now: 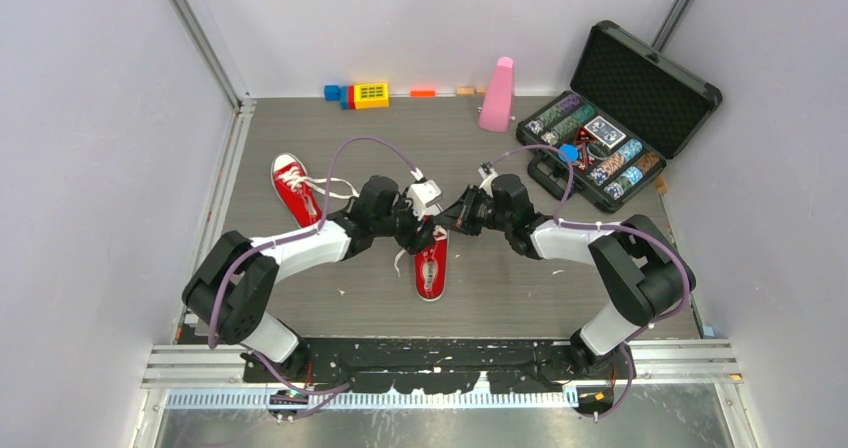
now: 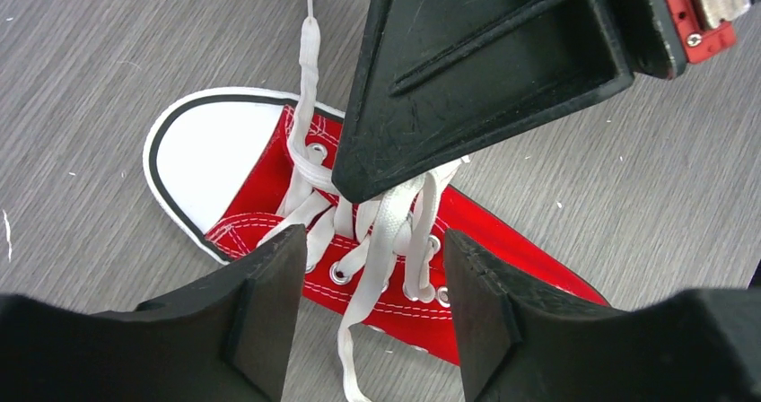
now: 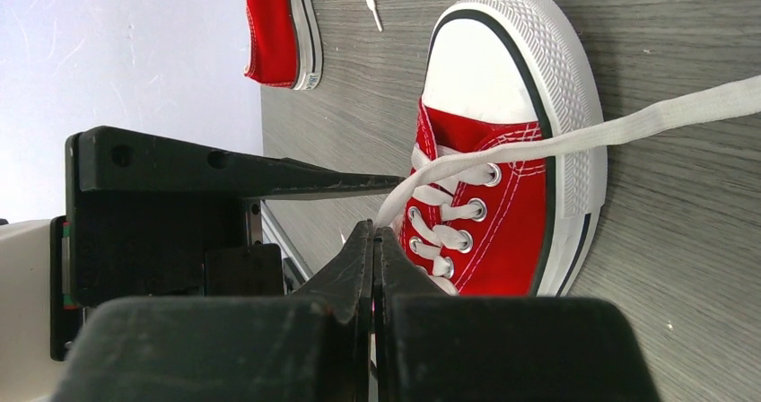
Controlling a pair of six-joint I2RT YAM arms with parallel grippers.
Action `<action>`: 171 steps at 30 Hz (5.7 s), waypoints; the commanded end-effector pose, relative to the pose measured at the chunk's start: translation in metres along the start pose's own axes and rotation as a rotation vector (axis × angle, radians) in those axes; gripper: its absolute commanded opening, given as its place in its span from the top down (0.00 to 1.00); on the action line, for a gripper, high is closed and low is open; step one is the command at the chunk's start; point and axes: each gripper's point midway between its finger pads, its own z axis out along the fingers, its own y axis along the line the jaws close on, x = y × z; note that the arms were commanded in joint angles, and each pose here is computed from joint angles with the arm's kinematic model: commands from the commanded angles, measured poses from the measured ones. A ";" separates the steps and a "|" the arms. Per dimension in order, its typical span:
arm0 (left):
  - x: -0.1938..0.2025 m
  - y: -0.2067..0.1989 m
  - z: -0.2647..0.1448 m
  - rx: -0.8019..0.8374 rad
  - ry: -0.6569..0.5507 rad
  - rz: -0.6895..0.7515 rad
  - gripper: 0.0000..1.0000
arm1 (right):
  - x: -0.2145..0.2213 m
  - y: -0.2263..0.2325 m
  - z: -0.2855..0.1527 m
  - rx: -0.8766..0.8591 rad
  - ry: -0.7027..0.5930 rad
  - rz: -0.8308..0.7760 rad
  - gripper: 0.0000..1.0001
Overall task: Tie the shoes
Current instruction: Wrap the shoelace around the shoelace.
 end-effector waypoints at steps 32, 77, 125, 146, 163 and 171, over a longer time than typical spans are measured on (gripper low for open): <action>-0.025 -0.005 -0.007 0.113 -0.047 -0.032 1.00 | -0.004 0.017 -0.006 -0.052 -0.027 -0.029 0.75; -0.031 -0.001 -0.002 0.107 -0.043 -0.066 1.00 | 0.003 0.013 -0.003 -0.078 -0.009 0.008 0.65; -0.042 0.047 -0.053 -0.134 -0.055 -0.784 0.29 | -0.004 0.020 -0.005 -0.059 -0.009 -0.037 1.00; -0.028 0.005 -0.012 0.119 0.294 -1.096 0.45 | -0.003 0.027 -0.007 -0.085 0.002 -0.066 1.00; -0.042 0.019 0.000 0.081 0.226 -1.118 0.46 | -0.001 0.032 -0.009 -0.100 0.014 -0.084 1.00; -0.053 0.047 -0.014 0.019 0.093 -1.179 0.47 | -0.002 0.034 -0.007 -0.107 0.018 -0.085 1.00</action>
